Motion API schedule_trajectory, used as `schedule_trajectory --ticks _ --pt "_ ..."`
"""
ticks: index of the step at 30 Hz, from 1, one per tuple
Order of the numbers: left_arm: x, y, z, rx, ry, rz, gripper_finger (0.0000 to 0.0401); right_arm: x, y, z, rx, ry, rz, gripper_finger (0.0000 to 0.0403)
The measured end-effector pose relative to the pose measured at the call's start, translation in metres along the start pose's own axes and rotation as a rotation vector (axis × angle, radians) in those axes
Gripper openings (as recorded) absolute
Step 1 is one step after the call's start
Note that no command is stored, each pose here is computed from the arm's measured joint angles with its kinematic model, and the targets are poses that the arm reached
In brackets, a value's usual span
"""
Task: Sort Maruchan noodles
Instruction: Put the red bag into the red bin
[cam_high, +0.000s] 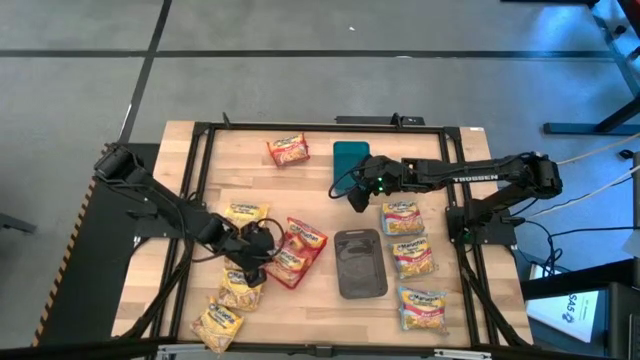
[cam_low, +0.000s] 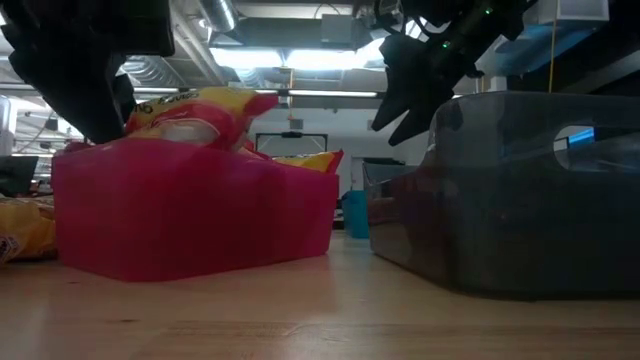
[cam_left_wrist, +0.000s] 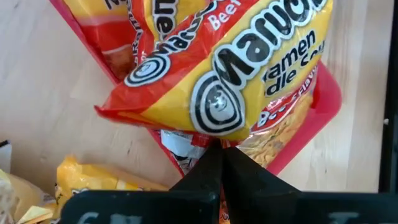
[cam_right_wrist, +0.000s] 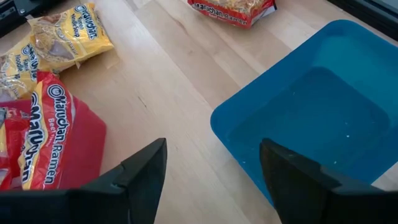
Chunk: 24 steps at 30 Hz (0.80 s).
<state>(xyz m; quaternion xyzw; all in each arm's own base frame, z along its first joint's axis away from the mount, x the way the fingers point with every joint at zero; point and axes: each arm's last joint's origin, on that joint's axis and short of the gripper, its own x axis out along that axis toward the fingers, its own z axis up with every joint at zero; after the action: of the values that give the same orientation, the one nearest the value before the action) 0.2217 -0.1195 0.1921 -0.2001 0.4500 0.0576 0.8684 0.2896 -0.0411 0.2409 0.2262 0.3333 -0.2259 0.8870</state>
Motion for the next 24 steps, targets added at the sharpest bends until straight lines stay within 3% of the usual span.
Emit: schedule_trajectory --ticks 13,24 --pt "-0.0041 -0.0027 0.008 -0.015 -0.077 -0.044 0.0002 0.0 0.0001 0.0 -0.023 0.0 0.0 0.0253" --pt "-0.0047 -0.0019 0.0087 0.0 -0.075 -0.045 0.0072 0.0 0.0001 -0.0001 -0.023 0.0 0.0 0.0253"
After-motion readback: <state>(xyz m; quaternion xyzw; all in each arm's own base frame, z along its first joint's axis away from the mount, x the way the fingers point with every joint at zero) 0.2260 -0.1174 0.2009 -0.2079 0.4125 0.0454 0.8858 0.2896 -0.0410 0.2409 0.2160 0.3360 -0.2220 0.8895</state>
